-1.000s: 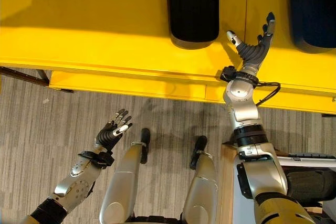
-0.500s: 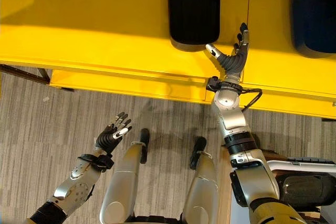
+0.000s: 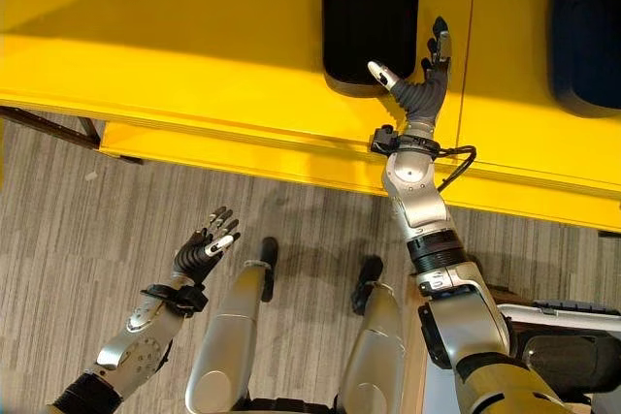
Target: Move parts from the plastic box to the shelf.
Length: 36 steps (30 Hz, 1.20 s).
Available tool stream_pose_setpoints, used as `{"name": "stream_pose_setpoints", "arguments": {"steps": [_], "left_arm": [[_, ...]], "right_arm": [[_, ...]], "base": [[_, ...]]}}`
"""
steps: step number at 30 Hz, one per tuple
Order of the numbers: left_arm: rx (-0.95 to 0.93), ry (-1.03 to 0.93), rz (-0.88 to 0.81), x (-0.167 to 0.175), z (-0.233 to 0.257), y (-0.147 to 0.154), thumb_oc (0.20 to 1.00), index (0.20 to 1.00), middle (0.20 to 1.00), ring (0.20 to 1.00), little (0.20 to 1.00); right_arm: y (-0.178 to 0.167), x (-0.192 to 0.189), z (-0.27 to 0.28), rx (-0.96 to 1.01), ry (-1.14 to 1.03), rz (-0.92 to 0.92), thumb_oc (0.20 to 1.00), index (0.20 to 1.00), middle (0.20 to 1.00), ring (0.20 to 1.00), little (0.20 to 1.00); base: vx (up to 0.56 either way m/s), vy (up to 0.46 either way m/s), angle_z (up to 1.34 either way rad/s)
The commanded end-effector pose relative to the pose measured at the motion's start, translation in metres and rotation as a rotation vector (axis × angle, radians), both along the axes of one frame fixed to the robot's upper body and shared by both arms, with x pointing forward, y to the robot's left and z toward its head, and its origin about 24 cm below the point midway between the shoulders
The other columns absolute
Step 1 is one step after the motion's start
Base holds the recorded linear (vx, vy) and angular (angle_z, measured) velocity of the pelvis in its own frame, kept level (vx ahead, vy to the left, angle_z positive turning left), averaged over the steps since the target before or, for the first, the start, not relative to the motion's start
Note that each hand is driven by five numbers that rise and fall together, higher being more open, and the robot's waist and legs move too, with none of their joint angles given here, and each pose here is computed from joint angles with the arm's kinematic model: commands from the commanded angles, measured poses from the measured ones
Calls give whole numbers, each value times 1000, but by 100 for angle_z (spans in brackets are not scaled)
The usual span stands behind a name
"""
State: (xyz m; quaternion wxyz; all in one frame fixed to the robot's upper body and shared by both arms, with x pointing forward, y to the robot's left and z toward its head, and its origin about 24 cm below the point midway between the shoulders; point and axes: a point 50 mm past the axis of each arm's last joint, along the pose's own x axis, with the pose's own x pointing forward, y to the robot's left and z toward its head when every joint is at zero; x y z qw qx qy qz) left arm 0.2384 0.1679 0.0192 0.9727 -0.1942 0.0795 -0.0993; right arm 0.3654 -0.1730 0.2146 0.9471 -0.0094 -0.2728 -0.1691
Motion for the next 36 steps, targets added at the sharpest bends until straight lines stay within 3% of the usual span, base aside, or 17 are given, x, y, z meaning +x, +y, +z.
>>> {"name": "stream_pose_setpoints", "arguments": {"steps": [1,24,36], "left_arm": [[-2,-57,-16,-7,9,1,1000,1000,1000,1000,1000],[-3,-61,-2,-6,10,1,1000,1000,1000,1000,1000],[0,-66,11,-7,9,4,1000,1000,1000,1000,1000]], "right_arm": [[-2,-1,45,-9,-161,-12,1000,1000,1000,1000,1000],[17,2,38,-40,-128,55,1000,1000,1000,1000,1000],[-30,-14,53,-35,-226,-169,1000,1000,1000,1000,1000]], "base": [[-70,34,5],[6,0,0],[-10,2,0]]}}
